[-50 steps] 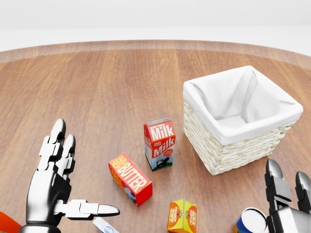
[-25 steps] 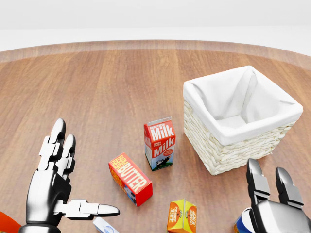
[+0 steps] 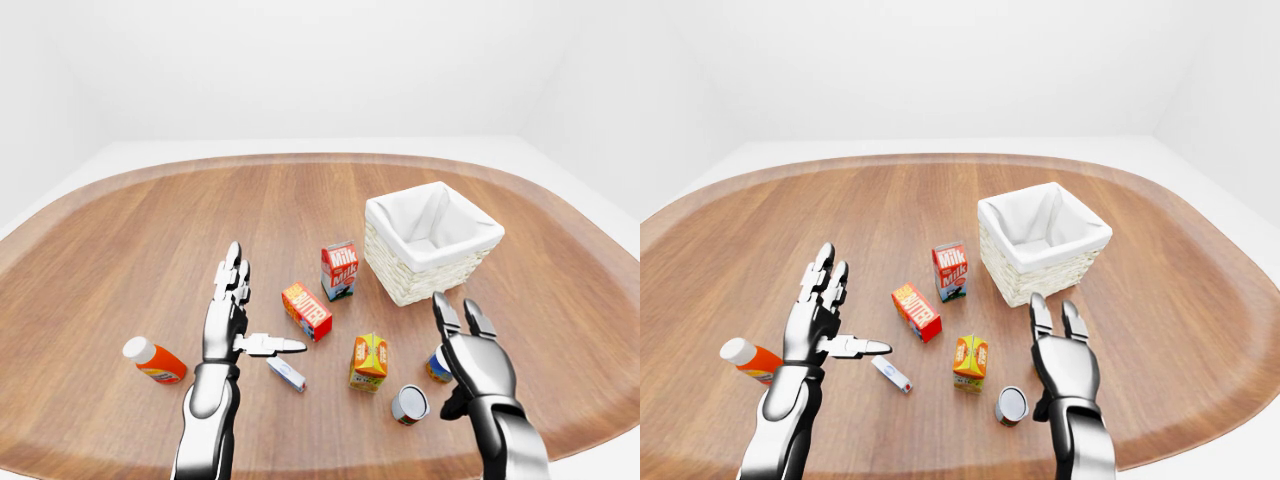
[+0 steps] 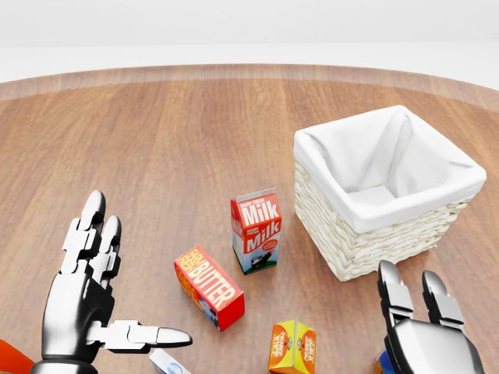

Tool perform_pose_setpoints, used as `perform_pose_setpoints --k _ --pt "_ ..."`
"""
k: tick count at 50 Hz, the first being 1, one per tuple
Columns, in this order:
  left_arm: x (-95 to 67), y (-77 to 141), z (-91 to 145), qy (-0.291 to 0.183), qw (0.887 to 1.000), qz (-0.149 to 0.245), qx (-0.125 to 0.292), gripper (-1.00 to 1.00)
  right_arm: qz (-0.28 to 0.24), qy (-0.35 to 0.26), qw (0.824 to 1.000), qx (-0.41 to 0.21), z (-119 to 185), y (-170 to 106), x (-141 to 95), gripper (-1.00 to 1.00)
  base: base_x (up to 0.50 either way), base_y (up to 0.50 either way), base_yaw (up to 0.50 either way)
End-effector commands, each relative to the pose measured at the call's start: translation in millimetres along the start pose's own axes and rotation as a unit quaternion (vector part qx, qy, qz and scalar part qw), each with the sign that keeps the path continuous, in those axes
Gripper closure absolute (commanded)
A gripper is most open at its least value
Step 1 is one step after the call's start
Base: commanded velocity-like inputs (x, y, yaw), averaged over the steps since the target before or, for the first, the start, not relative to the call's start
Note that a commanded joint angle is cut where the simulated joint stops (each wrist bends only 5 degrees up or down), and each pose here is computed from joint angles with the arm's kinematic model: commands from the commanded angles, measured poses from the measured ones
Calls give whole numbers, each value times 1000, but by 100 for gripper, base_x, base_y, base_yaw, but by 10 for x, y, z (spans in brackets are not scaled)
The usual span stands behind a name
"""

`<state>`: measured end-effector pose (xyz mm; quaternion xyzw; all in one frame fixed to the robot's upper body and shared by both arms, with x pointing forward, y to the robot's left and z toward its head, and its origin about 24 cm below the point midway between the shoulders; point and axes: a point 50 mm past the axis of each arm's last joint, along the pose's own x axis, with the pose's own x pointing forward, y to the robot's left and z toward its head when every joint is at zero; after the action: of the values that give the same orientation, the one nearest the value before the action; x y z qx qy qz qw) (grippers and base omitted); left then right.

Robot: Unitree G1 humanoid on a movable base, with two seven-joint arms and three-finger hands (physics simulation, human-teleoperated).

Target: Pick up the alphabet soup and the tomato sauce, and put them in the basket.

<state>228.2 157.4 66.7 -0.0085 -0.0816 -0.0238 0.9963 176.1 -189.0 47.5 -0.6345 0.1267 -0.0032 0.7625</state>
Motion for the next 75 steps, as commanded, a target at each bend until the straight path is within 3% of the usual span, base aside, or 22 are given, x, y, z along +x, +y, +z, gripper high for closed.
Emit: perform_pose_setpoints --k 1,19,41,75 --pt "7 8 5 -2 1000 2 -3 -100 12 13 1000 12 -99 137 86 -100 0 0 0" --pt "6 8 5 -2 1000 3 -3 -100 29 43 998 32 -280 326 101 -100 0 0 0" --pt "7 8 4 -2 1000 2 -3 -100 28 63 997 37 -389 258 82 -100 0 0 0" --pt "7 9 4 -2 1000 3 -3 -100 41 61 997 35 -426 267 288 -100 0 0 0"
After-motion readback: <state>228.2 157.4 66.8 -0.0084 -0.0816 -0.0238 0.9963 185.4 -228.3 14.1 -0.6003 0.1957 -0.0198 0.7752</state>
